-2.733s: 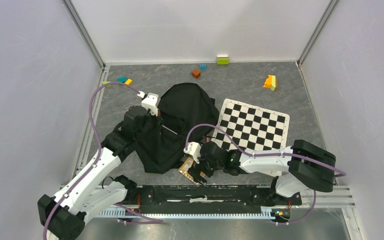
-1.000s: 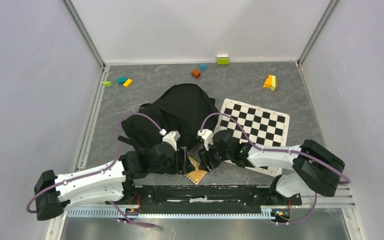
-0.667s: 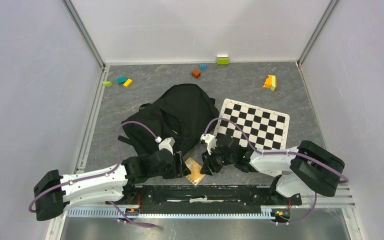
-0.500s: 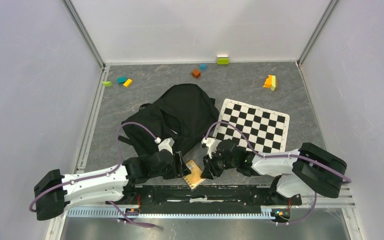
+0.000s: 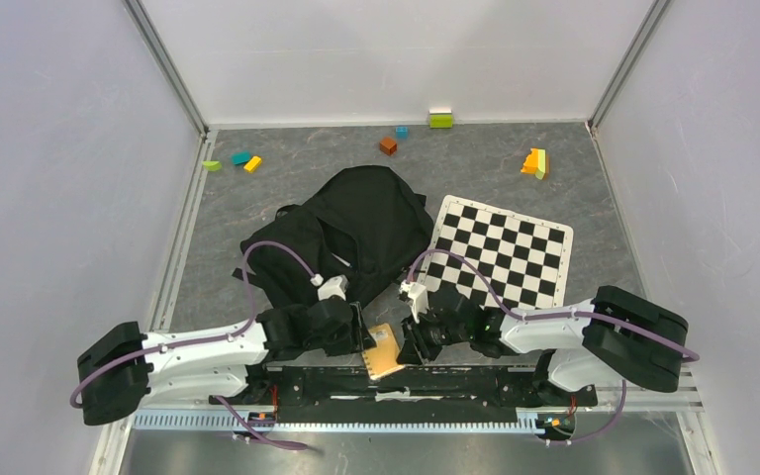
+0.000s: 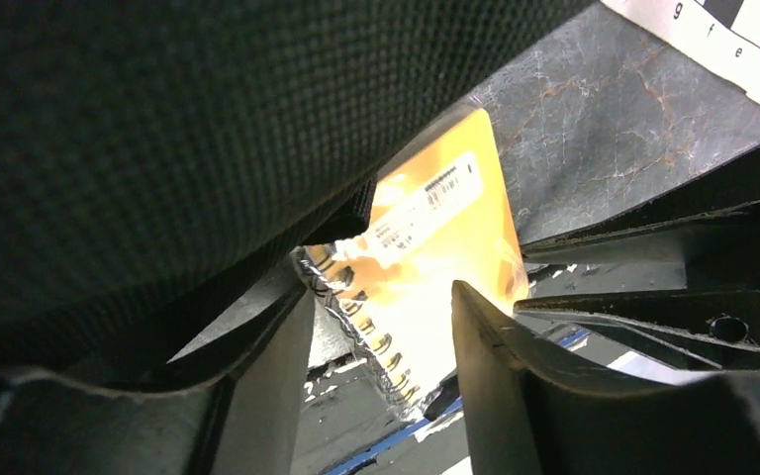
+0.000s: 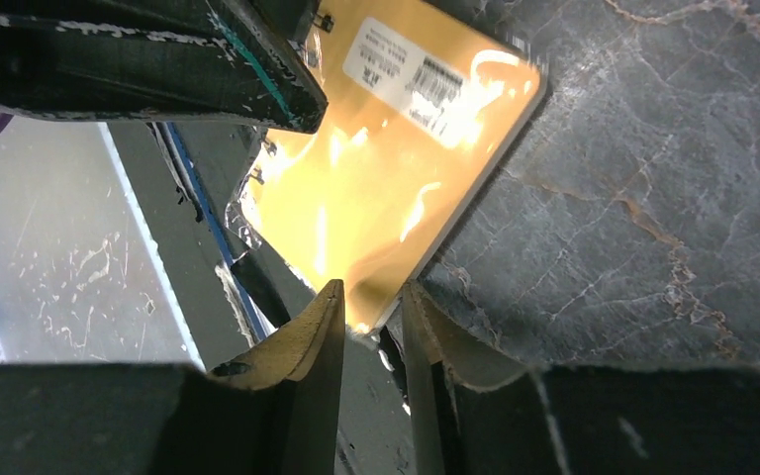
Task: Pack the student bag
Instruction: Pick up the stationery from the center of the board.
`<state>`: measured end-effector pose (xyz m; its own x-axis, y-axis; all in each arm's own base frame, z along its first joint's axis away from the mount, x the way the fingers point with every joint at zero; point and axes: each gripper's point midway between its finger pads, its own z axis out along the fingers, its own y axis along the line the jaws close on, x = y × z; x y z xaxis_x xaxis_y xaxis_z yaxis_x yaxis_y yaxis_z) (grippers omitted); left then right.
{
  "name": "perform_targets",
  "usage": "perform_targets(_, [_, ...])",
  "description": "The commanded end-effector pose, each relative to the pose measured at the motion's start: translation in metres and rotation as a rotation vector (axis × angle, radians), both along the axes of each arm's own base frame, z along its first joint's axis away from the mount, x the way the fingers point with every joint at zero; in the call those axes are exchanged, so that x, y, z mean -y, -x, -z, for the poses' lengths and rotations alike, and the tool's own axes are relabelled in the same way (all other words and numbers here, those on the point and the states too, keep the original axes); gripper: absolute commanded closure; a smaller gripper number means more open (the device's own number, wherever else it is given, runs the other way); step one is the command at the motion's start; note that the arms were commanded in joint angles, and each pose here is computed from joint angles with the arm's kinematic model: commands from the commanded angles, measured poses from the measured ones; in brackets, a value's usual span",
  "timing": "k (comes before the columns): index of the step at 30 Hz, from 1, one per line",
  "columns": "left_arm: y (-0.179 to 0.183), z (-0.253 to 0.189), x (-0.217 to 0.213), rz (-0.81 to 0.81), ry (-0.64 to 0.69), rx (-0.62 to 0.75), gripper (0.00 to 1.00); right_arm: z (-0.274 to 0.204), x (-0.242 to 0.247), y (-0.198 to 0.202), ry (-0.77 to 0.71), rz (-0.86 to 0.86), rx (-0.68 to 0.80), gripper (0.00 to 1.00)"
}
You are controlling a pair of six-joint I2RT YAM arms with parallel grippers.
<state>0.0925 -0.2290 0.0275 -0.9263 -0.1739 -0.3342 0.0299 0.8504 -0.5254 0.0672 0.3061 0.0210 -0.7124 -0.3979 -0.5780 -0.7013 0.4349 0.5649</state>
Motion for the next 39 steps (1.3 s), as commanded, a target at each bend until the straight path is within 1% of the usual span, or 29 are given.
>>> perform_targets(1, [0.004,0.016,-0.006,0.016,-0.06,-0.021,0.44,-0.006,-0.005,-0.003,-0.032,0.036,0.007,0.68])
perform_targets(4, [0.003,0.019,-0.003,0.023,-0.07,-0.019,0.54,-0.004,-0.004,-0.002,-0.03,0.042,0.003,0.7])
perform_targets(6, [0.002,0.022,-0.003,0.02,-0.079,-0.021,0.64,-0.004,-0.003,-0.002,-0.033,0.051,0.002,0.71])
perform_targets(10, [0.0,0.027,-0.005,0.009,-0.097,-0.02,0.79,-0.006,0.001,-0.006,-0.036,0.087,0.015,0.73])
perform_targets(14, [-0.003,0.018,-0.001,0.013,-0.069,0.007,0.94,-0.012,0.005,-0.014,-0.035,0.136,0.05,0.73])
perform_targets(15, [-0.005,0.014,0.001,0.011,-0.053,0.019,0.98,-0.014,0.007,-0.018,-0.031,0.156,0.066,0.73])
perform_targets(17, [-0.009,0.002,0.004,0.004,-0.006,0.055,0.98,-0.021,0.01,-0.026,-0.033,0.195,0.1,0.71])
perform_targets(18, [-0.012,-0.006,0.007,0.003,0.028,0.08,0.98,-0.027,0.011,-0.031,-0.041,0.219,0.12,0.68])
perform_targets(20, [-0.017,-0.024,0.012,-0.006,0.102,0.132,0.98,-0.038,0.014,-0.039,-0.061,0.269,0.145,0.58])
perform_targets(22, [-0.022,-0.045,0.015,-0.013,0.191,0.195,0.98,-0.052,0.016,-0.046,-0.109,0.312,0.165,0.45])
perform_targets(24, [-0.027,-0.063,0.016,-0.024,0.267,0.255,0.98,-0.067,0.018,-0.051,-0.159,0.349,0.18,0.3])
perform_targets(25, [-0.029,-0.074,0.016,-0.029,0.306,0.287,0.98,-0.072,0.018,-0.053,-0.18,0.361,0.179,0.24])
perform_targets(28, [-0.032,-0.099,0.014,-0.025,0.377,0.368,0.98,-0.086,0.017,-0.055,-0.233,0.38,0.171,0.12])
perform_targets(30, [-0.033,-0.113,0.013,-0.016,0.411,0.408,0.98,-0.093,0.013,-0.052,-0.267,0.363,0.154,0.08])
perform_targets(33, [-0.033,-0.132,0.014,-0.007,0.457,0.454,0.98,-0.108,0.002,-0.044,-0.333,0.303,0.128,0.08])
perform_targets(34, [-0.034,-0.137,0.014,-0.007,0.471,0.467,0.98,-0.114,-0.002,-0.042,-0.359,0.288,0.126,0.12])
perform_targets(36, [-0.035,-0.145,0.014,-0.007,0.487,0.488,0.98,-0.124,-0.008,-0.039,-0.404,0.266,0.115,0.25])
perform_targets(39, [-0.038,-0.151,0.014,0.003,0.465,0.516,0.98,-0.145,-0.012,-0.038,-0.48,0.256,0.124,0.5])
